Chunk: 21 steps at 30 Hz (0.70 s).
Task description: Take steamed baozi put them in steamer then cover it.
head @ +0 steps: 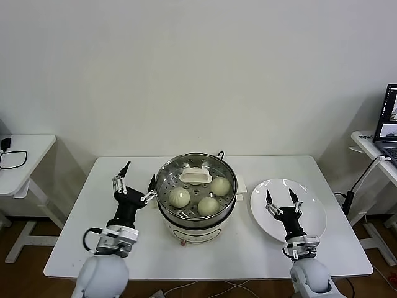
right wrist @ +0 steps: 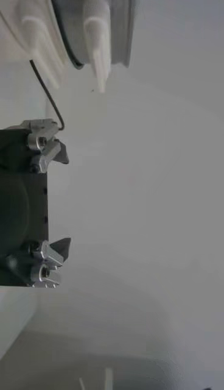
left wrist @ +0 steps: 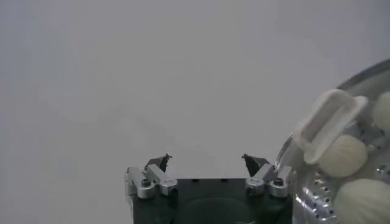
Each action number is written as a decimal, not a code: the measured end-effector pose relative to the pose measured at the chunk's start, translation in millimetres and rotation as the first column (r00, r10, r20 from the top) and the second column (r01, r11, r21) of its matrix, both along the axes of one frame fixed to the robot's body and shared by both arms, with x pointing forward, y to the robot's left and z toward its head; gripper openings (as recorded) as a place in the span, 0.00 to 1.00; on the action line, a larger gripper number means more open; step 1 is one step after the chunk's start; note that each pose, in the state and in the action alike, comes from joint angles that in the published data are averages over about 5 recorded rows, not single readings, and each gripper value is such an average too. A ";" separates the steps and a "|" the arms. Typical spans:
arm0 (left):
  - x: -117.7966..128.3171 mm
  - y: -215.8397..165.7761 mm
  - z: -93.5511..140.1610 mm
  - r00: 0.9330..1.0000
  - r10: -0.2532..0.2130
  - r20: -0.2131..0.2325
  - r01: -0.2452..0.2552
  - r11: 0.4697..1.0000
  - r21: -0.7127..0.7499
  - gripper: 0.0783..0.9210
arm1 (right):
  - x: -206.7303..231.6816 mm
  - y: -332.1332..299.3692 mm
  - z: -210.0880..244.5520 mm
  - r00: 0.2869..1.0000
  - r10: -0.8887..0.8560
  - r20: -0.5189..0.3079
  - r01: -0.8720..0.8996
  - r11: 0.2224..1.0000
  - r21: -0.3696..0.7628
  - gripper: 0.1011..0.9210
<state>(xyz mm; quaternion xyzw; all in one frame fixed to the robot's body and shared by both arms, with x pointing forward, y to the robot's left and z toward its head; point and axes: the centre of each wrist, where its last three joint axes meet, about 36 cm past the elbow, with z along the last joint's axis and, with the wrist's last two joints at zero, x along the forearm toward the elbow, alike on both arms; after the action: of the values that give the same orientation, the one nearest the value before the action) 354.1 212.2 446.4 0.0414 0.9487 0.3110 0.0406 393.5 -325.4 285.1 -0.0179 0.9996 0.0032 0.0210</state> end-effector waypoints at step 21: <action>-10.0 50.0 -81.7 0.998 -0.067 0.004 0.063 0.919 -0.390 0.88 | -26.1 1.4 -2.5 0.999 0.017 -0.032 -0.015 0.998 0.060 0.88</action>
<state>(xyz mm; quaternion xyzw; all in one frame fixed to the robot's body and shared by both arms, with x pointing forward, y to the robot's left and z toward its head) 344.1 262.2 364.7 0.0655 0.9898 0.1144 0.0537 367.4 -324.0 282.7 -0.0253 0.9991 0.0335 0.0053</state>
